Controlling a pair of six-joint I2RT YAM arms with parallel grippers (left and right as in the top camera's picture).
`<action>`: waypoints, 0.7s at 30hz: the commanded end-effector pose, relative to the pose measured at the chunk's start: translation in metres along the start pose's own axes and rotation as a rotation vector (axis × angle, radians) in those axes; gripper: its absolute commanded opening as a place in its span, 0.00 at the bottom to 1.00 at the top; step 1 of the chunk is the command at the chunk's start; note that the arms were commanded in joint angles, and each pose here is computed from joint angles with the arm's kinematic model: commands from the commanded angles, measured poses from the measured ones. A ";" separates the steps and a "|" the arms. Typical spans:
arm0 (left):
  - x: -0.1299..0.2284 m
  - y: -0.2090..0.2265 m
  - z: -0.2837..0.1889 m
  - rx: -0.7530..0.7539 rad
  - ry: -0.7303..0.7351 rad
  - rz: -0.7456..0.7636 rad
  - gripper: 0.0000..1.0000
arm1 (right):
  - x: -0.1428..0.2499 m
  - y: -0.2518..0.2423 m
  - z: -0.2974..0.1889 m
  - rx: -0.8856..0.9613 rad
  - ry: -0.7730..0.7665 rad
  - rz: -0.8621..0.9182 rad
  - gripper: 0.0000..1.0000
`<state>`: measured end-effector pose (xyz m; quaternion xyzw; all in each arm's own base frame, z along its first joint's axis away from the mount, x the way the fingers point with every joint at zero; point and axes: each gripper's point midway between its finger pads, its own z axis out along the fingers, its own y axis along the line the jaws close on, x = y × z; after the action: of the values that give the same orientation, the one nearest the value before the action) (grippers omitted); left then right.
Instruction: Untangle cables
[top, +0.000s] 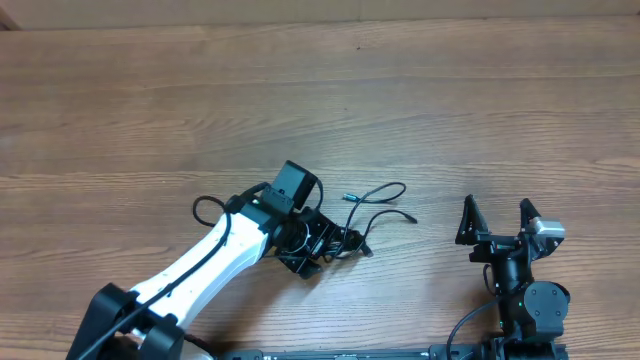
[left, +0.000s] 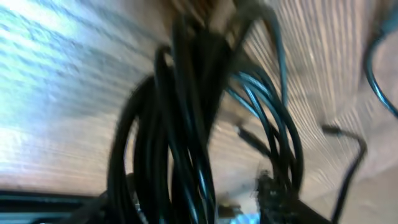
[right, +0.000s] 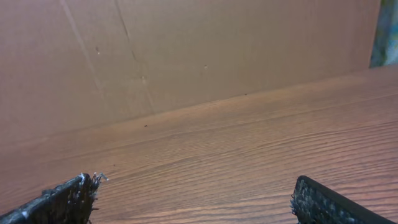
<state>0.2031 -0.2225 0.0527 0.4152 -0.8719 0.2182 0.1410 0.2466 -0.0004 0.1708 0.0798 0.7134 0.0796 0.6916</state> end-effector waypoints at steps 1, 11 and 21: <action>-0.023 0.000 0.004 -0.024 -0.120 -0.002 0.35 | 0.001 0.000 0.000 -0.006 -0.006 -0.008 1.00; -0.034 -0.074 -0.011 0.202 -0.255 0.496 0.05 | 0.001 0.000 0.000 -0.006 -0.006 -0.008 1.00; -0.043 -0.131 -0.058 0.260 -0.468 0.847 0.52 | 0.001 0.000 0.000 -0.006 -0.006 -0.008 1.00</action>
<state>0.3279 -0.2457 0.1159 0.1191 -0.9316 0.2922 -0.1806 0.2466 -0.0004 0.1708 0.0798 0.7134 0.0796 0.6916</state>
